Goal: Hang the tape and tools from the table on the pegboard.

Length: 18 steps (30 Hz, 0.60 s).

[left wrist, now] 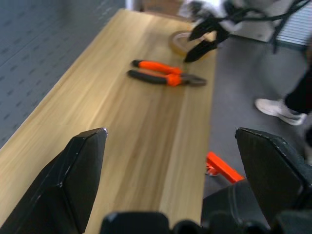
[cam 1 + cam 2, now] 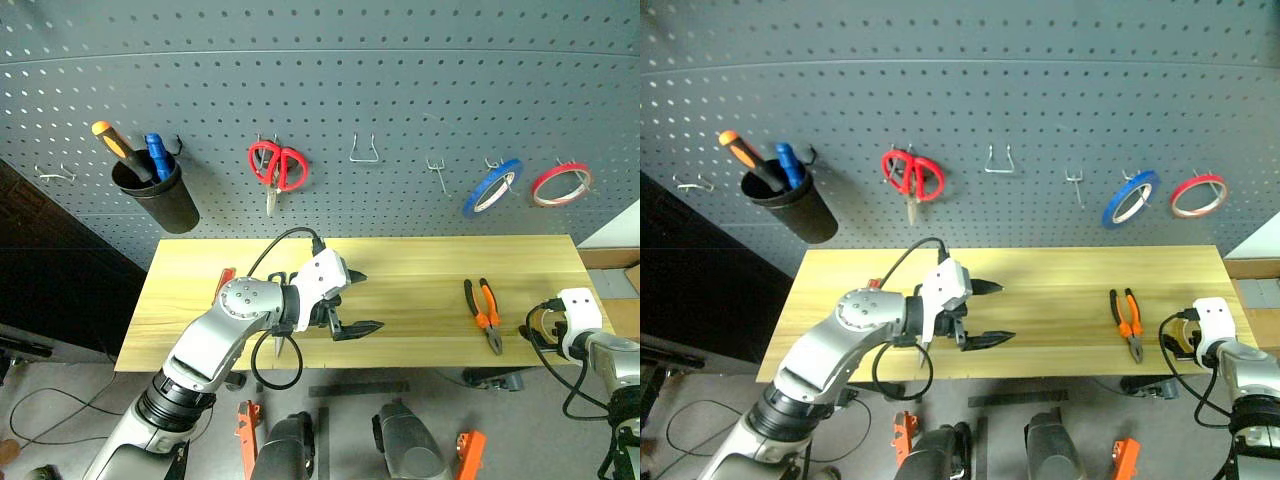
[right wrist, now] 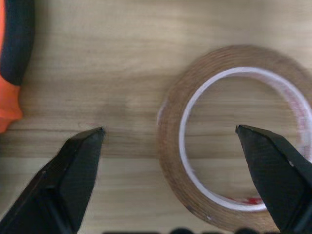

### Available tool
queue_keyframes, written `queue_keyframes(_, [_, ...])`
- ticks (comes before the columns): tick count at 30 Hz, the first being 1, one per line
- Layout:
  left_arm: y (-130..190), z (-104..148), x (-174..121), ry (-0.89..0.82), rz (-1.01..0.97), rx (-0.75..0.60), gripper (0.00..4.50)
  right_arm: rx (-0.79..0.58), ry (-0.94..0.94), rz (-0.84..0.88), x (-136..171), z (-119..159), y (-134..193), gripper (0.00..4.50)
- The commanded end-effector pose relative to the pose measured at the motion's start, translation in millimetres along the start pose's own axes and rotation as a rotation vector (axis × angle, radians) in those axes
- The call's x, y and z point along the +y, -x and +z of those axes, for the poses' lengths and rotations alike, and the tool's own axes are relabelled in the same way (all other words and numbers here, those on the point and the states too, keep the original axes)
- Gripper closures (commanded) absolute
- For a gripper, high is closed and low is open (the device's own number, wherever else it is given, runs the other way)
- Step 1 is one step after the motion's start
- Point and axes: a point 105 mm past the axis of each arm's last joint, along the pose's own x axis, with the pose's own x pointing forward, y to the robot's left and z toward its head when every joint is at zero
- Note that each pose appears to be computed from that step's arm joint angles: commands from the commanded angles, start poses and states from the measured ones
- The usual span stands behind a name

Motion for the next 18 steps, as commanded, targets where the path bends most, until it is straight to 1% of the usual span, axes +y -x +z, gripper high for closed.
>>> queue_keyframes(1, [-4.8,18.2,-7.0,-0.098,-0.041,-0.048,0.02,0.068,-0.010,0.002,-10.6,-8.0,-0.3,0.00])
queue_keyframes(4, [-6.9,24.3,-9.6,-0.109,-0.069,-0.069,0.00,0.132,-0.002,0.023,-10.8,-15.6,-1.2,0.59])
queue_keyframes(8, [-6.6,25.3,-12.6,-0.134,-0.100,-0.057,0.00,0.171,-0.006,0.069,-3.8,-22.1,-3.3,1.92])
queue_keyframes(11, [-6.1,24.9,-12.0,-0.143,-0.103,-0.053,0.00,0.171,-0.011,0.099,3.6,-22.3,-5.4,2.99])
queue_keyframes(15, [-4.7,27.7,-8.9,-0.145,-0.095,-0.066,0.00,0.146,0.003,0.108,8.8,-18.4,-6.6,4.24])
queue_keyframes(16, [-3.2,27.2,-7.8,-0.140,-0.091,-0.066,0.00,0.125,0.024,0.111,9.9,-14.6,-5.0,4.39])
queue_keyframes(18, [-0.2,25.2,-5.6,-0.133,-0.081,-0.063,0.00,0.080,0.068,0.107,10.7,-6.6,0.4,4.39])
